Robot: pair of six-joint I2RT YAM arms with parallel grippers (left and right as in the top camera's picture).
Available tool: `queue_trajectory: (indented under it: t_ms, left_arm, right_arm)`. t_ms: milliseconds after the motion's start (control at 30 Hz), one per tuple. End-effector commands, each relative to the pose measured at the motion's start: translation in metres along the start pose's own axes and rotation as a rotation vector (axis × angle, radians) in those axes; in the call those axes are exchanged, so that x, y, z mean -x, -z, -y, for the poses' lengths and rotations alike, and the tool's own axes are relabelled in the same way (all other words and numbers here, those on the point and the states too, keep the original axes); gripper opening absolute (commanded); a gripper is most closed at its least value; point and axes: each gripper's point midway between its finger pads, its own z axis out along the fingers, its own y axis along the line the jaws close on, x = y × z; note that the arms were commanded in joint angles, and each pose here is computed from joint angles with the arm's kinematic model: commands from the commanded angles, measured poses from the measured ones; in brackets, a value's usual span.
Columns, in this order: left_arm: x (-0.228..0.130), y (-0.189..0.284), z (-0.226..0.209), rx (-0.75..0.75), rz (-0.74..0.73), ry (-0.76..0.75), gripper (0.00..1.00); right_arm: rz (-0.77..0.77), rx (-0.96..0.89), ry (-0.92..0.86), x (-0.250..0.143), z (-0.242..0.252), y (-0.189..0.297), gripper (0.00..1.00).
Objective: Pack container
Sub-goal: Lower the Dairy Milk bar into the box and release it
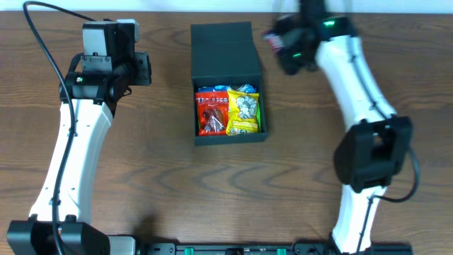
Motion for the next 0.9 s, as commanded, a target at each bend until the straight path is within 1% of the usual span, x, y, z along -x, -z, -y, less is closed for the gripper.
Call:
queue_trajectory:
  t_ms: [0,67,133,233,333,433,733,767,800,833,867]
  left_arm:
    - [0.030,0.031,-0.001,0.024,0.104,-0.065,0.06]
    - [0.036,0.040,-0.001,0.028,0.132,-0.085,0.06]
    - [0.040,0.049,-0.001,0.033,0.153,-0.098,0.06]
    - [0.043,0.059,0.000,0.038,0.176,-0.116,0.06]
    - [0.045,0.065,-0.001,0.045,0.188,-0.117,0.06]
    - [0.045,0.067,-0.001,0.046,0.192,-0.129,0.06]
    - [0.046,0.067,-0.001,0.047,0.195,-0.135,0.06]
    - [0.046,0.067,-0.001,0.047,0.194,-0.135,0.06]
    - [0.046,0.067,-0.001,0.047,0.195,-0.135,0.06]
    - [0.046,0.067,-0.001,0.047,0.195,-0.135,0.06]
    - [0.046,0.067,-0.001,0.047,0.195,-0.135,0.06]
  right_arm:
    - [0.027,0.059,0.445,0.020,-0.050,0.001,0.01]
    - [0.041,0.068,0.592,0.027,-0.069,-0.002,0.01]
    - [0.067,0.058,0.667,0.036,-0.078,-0.003,0.01]
    - [0.119,0.026,0.696,0.053,-0.082,-0.002,0.01]
    - [0.142,0.007,0.751,0.059,-0.080,-0.002,0.01]
    - [0.145,0.005,0.814,0.059,-0.081,-0.002,0.01]
    - [0.115,0.051,0.835,0.047,-0.088,-0.004,0.01]
    - [0.119,0.054,0.834,0.048,-0.089,-0.004,0.08]
    - [0.123,0.058,0.833,0.048,-0.089,-0.004,0.30]
    - [0.125,0.059,0.833,0.049,-0.090,-0.003,0.99]
    - [0.126,0.057,0.834,0.049,-0.089,-0.003,1.00]
